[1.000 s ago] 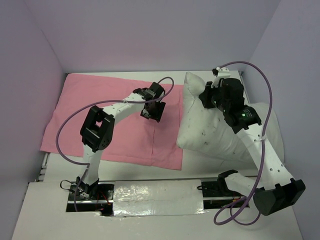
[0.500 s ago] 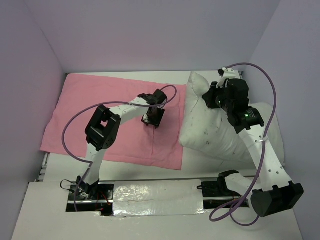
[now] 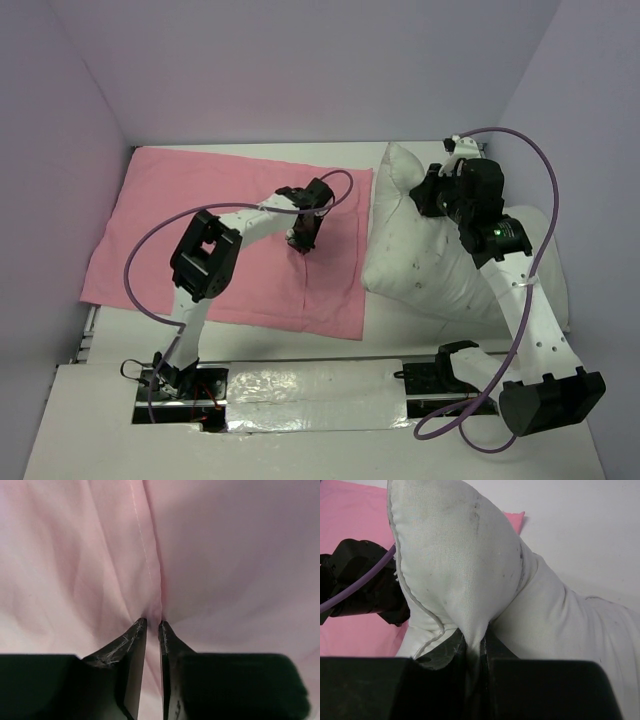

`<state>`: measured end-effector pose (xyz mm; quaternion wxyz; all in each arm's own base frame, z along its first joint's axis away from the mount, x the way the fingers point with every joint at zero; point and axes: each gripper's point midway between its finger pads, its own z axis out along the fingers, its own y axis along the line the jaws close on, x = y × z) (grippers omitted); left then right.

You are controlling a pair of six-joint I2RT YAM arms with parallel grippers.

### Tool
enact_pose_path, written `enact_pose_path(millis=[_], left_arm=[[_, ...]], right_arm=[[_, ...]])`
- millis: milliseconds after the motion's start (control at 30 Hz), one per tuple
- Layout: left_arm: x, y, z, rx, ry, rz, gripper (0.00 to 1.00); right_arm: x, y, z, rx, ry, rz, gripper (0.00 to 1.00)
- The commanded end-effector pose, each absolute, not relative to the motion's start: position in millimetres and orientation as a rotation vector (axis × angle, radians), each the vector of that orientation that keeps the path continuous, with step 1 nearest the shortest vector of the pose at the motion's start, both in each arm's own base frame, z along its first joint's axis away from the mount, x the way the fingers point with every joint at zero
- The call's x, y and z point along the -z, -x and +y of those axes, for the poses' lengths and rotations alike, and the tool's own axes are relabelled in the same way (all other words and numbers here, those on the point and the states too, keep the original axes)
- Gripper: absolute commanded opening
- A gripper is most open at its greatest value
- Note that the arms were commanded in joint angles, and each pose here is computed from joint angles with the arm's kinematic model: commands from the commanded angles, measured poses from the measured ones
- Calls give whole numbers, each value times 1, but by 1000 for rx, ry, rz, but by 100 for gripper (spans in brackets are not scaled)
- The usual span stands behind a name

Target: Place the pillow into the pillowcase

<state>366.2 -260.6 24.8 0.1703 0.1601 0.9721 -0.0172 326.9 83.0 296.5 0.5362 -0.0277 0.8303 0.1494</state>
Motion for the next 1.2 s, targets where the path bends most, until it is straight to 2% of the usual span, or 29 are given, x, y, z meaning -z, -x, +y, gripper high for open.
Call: enact_pose_path(millis=[0, 100, 133, 233, 467, 633, 933, 1167], left_arm=[[-45, -372, -260, 39, -455, 2735, 22], [-48, -375, -262, 55, -451, 2729, 12], [-48, -376, -261, 54, -447, 2730, 0], [-53, -377, -254, 21, -431, 2729, 0], [-138, -389, -250, 80, -339, 2518, 0], [-179, -387, -240, 85, -289, 2436, 0], [-192, -376, -235, 116, -253, 2425, 0], [-196, -371, -233, 140, -200, 2421, 0]], right_arm=[[-287, -330, 58, -238, 13, 2001, 0], [-287, -331, 56, -230, 6, 2002, 0], [-286, -331, 56, -229, 7, 2002, 0], [-286, -331, 58, -237, 25, 2002, 0], [-286, -327, 64, -256, 103, 1965, 0], [-297, -318, 86, -338, 302, 1886, 0], [-367, -314, 136, -389, 734, 1547, 0], [-344, -315, 217, -542, 1124, 1380, 0]])
